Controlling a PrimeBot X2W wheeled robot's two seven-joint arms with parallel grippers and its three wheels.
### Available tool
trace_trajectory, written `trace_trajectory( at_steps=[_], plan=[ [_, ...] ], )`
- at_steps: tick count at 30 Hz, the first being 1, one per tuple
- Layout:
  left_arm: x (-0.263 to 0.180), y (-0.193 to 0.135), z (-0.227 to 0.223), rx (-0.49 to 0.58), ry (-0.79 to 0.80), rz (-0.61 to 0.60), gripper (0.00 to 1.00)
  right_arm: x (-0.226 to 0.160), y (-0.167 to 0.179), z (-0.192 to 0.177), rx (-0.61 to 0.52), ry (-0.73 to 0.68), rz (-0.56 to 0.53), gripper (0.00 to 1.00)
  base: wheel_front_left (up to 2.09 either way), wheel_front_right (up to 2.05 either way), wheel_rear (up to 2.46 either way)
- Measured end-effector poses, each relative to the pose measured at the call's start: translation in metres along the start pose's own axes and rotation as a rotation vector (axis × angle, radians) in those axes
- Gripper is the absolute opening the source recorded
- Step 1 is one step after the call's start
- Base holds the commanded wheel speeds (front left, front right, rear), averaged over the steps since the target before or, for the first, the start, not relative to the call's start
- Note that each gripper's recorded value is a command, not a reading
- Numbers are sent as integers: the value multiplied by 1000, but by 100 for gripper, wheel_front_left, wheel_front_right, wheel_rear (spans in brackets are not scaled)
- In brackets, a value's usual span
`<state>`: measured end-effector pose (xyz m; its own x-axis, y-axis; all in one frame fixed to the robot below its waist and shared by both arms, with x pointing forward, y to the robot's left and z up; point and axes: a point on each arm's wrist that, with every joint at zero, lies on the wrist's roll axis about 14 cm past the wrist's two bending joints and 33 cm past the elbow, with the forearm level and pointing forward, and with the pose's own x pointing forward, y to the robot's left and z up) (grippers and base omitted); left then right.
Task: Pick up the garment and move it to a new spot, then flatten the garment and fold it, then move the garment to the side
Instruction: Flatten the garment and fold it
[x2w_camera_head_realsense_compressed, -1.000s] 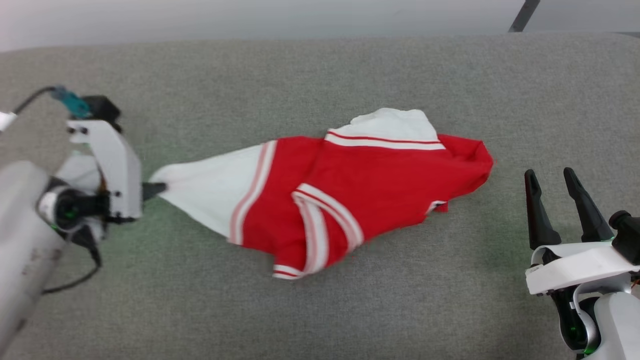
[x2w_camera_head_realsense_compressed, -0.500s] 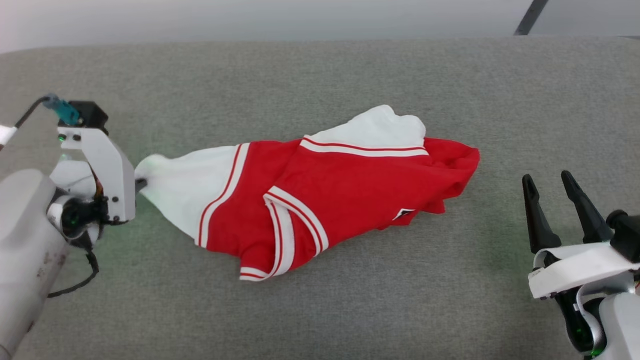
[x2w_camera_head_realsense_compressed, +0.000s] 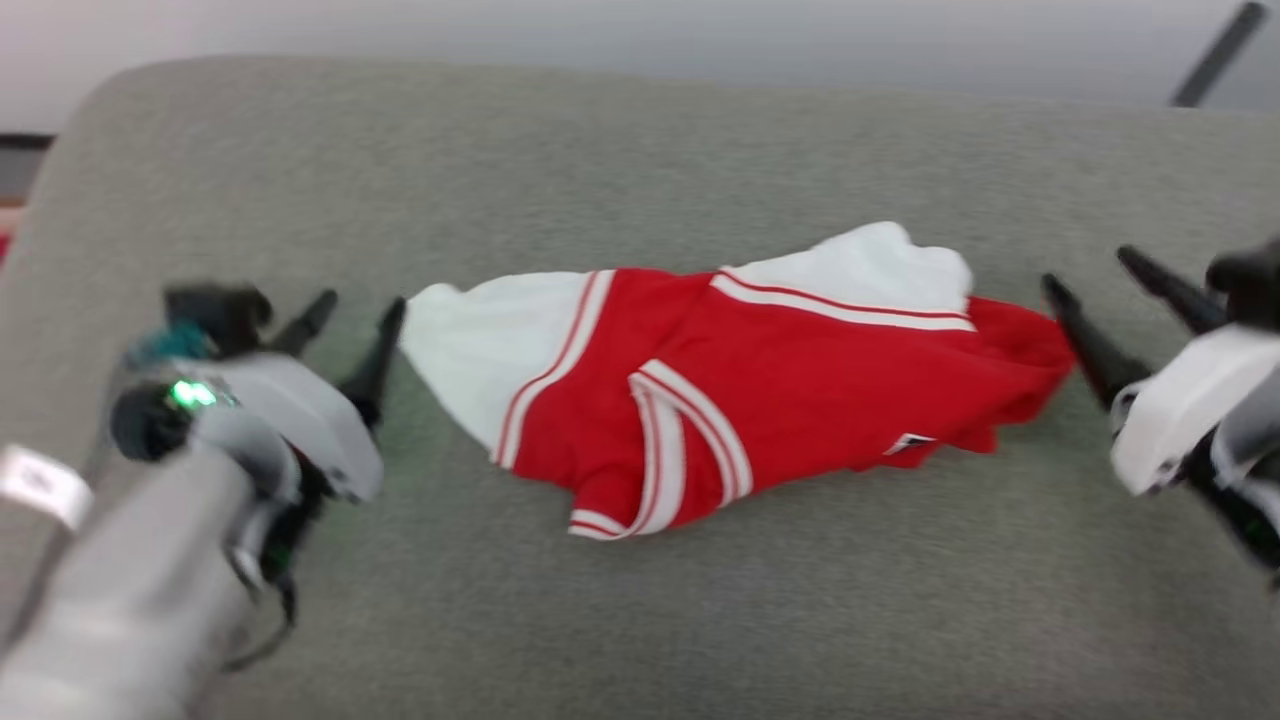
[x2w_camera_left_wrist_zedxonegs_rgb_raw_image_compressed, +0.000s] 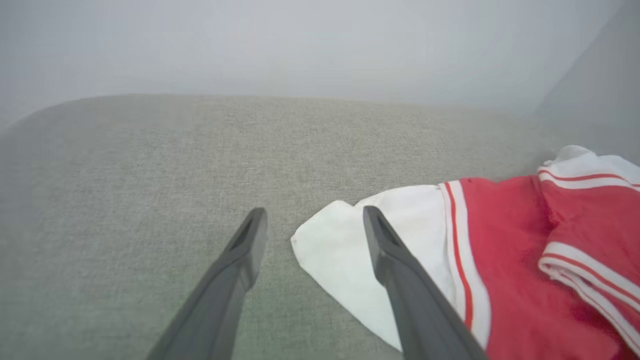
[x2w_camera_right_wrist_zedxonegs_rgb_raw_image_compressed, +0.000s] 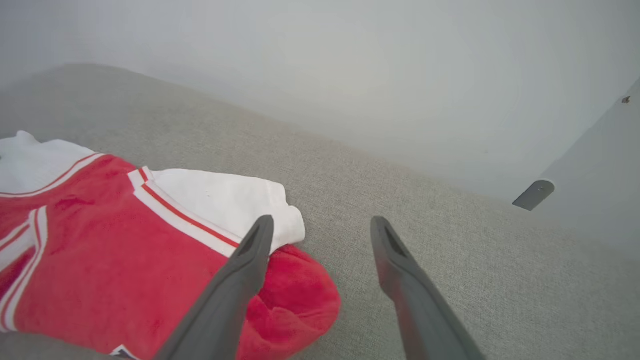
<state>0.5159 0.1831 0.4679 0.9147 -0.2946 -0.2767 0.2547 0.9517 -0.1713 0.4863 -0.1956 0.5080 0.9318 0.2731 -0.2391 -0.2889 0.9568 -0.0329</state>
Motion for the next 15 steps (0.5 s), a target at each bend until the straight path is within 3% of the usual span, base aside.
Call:
trace_trajectory(
  at_steps=[7,15],
  plan=[
    [-32,-7,-16,102,-108,123,100,42,-2,6,-36,239,84,100,0,0,0],
    [-58,-26,-2,150,-277,194,100,68,6,-37,-76,618,186,100,0,0,0]
  ],
)
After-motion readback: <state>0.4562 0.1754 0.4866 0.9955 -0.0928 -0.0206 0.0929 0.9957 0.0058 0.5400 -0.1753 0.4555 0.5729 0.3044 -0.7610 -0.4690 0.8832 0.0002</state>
